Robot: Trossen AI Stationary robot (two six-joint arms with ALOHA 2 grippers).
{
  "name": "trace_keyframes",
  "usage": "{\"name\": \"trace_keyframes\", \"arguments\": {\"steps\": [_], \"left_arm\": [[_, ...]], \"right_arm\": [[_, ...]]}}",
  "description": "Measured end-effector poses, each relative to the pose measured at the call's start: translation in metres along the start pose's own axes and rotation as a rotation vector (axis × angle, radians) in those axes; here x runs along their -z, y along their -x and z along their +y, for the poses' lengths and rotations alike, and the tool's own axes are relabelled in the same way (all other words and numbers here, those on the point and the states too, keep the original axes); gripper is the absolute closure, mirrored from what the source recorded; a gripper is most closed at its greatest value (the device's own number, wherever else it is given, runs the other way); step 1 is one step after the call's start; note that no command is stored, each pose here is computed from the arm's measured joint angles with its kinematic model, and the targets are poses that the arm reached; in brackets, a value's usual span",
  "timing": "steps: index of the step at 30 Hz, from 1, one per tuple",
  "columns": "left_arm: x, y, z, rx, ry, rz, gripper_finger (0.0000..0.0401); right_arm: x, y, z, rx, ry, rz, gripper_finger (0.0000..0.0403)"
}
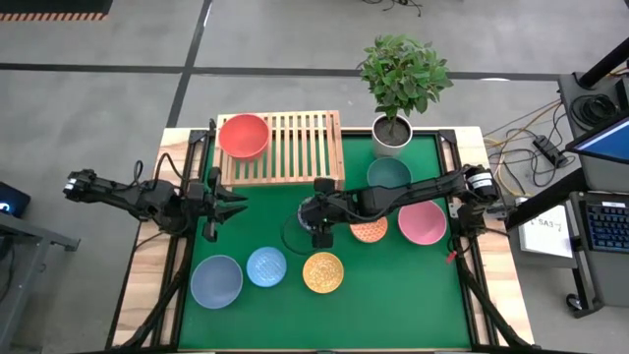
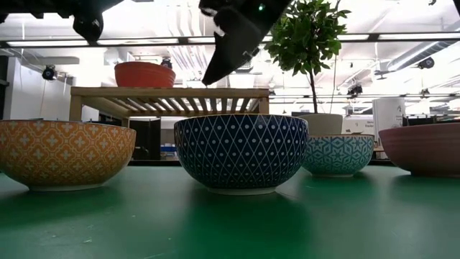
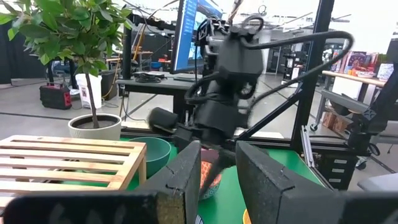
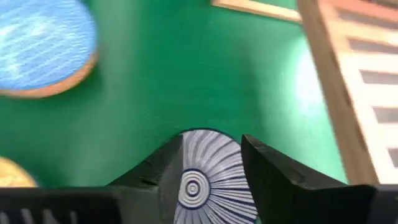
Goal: Place and stack bowls onto a shelf
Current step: Put the blue and red patterned bowl on the shelf
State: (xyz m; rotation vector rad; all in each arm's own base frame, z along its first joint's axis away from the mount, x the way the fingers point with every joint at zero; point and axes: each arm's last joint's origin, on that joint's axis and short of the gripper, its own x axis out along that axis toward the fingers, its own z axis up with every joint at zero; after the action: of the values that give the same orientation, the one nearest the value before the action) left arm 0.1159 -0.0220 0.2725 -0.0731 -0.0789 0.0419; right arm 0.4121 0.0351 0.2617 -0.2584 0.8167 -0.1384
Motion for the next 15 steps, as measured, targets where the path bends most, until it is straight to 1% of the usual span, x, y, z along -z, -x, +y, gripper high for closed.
{"name": "trace_keyframes", "arguments": {"steps": [4, 7, 11, 15], "left_arm": [[0.0, 0.0, 0.0, 0.0, -0.016, 0.0, 0.0317], [0.0, 0.0, 0.0, 0.0, -0.016, 0.0, 0.0317], [0.0, 0.0, 0.0, 0.0, -0.025, 0.001, 0.0317], [0.0, 0.0, 0.0, 0.0, -0.025, 0.001, 0.0317]], "right_arm": [[0.002, 0.001, 0.016, -0.035, 0.05, 0.017, 0.0194], [0.008, -0.011, 0.033, -0.053, 0.071, 0.061, 0.016], [0.02, -0.033, 0.048, -0.049, 0.063, 0.129, 0.0155], [0.026, -0.046, 0.043, -0.024, -0.002, 0.16, 0.0169]]}}
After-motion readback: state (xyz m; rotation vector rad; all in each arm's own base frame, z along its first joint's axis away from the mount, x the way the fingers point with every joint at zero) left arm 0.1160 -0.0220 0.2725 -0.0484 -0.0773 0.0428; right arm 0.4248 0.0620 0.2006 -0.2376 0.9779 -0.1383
